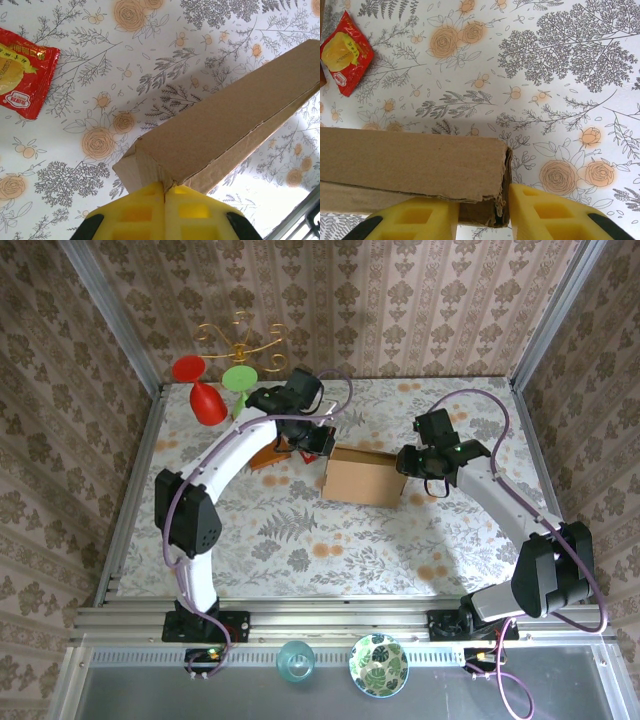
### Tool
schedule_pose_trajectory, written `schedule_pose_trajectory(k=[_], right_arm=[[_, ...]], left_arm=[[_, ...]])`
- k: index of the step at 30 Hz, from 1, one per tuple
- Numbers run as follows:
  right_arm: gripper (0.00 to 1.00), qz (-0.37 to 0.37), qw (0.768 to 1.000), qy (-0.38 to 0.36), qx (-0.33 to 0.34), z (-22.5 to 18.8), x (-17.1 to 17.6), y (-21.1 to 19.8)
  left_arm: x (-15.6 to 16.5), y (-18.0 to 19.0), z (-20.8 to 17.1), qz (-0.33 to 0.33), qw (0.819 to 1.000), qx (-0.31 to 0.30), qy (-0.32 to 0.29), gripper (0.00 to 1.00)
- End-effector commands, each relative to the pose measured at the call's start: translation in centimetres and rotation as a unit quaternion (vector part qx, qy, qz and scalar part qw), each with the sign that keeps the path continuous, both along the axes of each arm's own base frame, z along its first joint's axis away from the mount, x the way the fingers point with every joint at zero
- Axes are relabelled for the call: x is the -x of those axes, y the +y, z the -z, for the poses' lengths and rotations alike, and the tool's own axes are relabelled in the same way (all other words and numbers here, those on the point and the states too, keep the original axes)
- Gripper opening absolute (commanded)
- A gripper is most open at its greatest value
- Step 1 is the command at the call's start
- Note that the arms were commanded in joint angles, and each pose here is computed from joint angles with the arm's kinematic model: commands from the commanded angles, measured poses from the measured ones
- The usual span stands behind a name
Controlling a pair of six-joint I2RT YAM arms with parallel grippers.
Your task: Fold the paper box
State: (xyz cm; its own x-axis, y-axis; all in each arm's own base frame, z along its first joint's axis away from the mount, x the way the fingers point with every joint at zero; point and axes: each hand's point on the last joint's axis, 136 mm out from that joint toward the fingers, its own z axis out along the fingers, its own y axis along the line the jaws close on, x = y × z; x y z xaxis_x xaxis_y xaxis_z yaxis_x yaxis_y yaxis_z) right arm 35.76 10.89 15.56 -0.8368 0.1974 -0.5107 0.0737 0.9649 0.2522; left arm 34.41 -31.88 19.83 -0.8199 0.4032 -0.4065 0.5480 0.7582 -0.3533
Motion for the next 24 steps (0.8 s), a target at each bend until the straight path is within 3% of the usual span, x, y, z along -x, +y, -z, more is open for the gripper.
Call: schedule_pose_trajectory(k=[1,24], right_arm=[[0.34,-0.016,0.998,0.048,0.036,2.4,1.7,-0.1],[0.32,-0.053,0.993,0.052,0.097,3.1,2.1,1.1]], left_arm=[[0.2,-0.5,-0.9,-0.005,1.000,0.016,0.018,0.07],[0.1,-0.6,-1.4,-0.016,0.999,0.023,0.038,0.07]])
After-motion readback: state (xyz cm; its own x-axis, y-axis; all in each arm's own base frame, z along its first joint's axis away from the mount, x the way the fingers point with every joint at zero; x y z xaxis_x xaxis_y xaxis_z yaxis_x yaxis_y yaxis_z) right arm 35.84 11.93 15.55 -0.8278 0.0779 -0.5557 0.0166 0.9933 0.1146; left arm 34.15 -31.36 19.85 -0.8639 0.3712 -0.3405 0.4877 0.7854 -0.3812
